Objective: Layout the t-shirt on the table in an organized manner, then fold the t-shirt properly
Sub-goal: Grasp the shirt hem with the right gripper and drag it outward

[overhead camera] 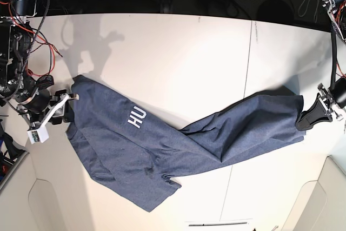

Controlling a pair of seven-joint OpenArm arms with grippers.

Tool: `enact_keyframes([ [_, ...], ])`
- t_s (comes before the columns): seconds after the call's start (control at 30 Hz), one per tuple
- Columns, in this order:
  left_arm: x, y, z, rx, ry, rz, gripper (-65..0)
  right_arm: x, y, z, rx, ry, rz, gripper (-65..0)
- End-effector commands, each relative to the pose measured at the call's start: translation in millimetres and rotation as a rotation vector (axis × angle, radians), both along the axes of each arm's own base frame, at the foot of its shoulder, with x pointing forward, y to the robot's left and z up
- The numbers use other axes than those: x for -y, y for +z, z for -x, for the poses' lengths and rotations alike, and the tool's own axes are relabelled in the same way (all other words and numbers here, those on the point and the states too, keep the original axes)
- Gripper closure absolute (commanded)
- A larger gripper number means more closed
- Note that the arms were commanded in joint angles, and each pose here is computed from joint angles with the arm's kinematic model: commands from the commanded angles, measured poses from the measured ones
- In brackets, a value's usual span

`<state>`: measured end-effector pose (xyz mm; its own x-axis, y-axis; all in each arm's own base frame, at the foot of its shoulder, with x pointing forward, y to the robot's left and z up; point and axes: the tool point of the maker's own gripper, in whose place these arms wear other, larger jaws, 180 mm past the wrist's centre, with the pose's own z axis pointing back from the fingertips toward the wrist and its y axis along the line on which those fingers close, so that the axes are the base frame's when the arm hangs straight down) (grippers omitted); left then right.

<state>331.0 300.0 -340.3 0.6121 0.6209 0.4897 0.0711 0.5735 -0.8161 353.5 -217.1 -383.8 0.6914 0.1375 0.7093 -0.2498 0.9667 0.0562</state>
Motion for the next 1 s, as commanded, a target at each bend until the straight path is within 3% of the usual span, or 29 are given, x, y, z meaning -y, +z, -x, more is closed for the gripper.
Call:
enact_keyframes([
  [0.0, -10.6, 19.5, -7.3, 0.059, 0.014, -0.016, -11.3, 5.7, 22.1, -15.1, 0.081, -0.015, -0.010, -22.7],
  [0.2, -15.3, 25.2, -12.3, 0.089, 0.048, -0.014, -12.4, 16.0, 56.5, -36.4, 0.229, -0.071, -0.088, -23.4],
  [0.37, -21.9, 33.2, -19.5, 0.129, 0.094, -0.009, -22.5, 4.9, 81.6, -68.0, 0.280, -0.022, -0.076, -27.9],
  [0.77, -22.2, 33.4, -19.7, 0.131, 0.097, -0.008, -22.7, -19.5, 21.9, -124.2, 0.085, -0.110, -0.303, -27.8],
  [0.97, -22.2, 33.4, -19.7, 0.131, 0.097, -0.008, -22.6, -33.2, -13.5, -118.7, 0.008, -0.125, -0.289, -27.8],
])
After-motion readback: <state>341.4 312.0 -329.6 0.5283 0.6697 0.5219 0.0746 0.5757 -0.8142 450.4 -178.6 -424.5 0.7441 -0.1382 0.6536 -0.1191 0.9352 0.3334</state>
